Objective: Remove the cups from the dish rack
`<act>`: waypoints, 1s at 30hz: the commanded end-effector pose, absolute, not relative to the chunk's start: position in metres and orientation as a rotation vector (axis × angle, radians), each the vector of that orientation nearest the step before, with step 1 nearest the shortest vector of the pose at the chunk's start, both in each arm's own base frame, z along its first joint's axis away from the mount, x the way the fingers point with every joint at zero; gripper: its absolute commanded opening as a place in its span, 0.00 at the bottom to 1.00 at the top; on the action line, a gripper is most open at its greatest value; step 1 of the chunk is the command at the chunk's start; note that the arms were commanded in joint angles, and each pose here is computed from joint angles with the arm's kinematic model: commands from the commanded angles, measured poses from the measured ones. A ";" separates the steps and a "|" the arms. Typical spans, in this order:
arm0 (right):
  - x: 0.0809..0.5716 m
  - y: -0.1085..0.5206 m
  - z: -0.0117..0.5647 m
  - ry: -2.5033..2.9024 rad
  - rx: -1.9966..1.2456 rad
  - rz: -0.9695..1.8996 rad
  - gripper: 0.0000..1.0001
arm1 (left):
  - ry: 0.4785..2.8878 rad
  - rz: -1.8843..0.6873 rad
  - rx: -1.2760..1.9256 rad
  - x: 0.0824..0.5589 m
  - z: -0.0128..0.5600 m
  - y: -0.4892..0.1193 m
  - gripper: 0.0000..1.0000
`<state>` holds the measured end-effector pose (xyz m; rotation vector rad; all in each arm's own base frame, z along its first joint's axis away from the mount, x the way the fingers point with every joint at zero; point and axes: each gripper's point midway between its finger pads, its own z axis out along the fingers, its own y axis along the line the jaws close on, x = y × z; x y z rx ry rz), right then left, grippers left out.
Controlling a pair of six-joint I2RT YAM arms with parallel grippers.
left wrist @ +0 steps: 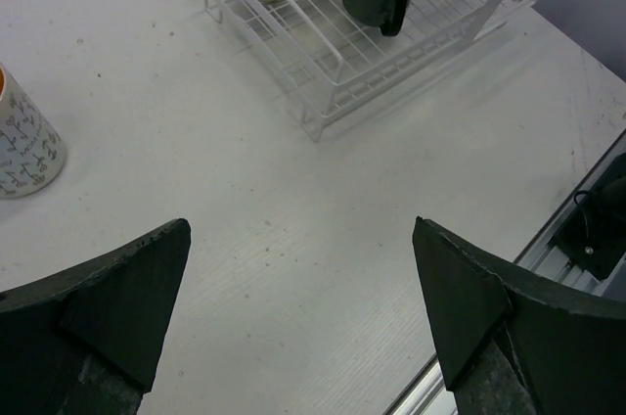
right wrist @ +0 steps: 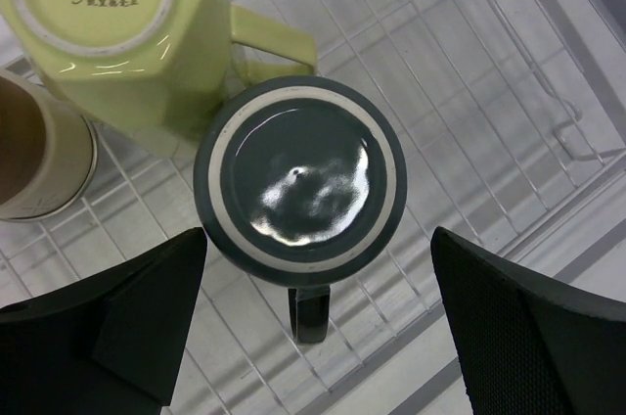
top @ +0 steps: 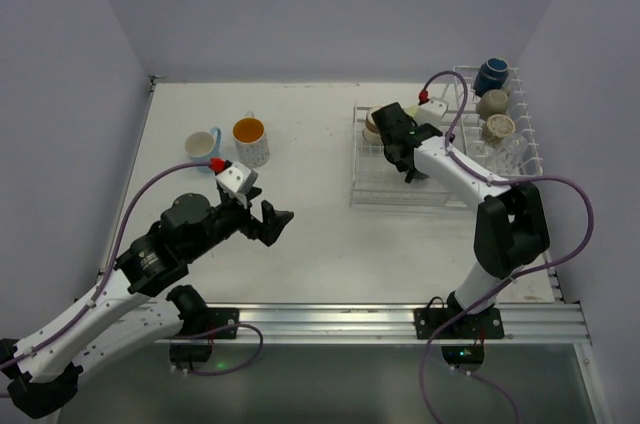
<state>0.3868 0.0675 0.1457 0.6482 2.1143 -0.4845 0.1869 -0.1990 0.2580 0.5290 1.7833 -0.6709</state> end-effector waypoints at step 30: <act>0.426 0.061 0.125 2.148 0.617 -0.317 0.78 | 1.774 -0.630 0.548 0.191 0.257 -0.203 1.00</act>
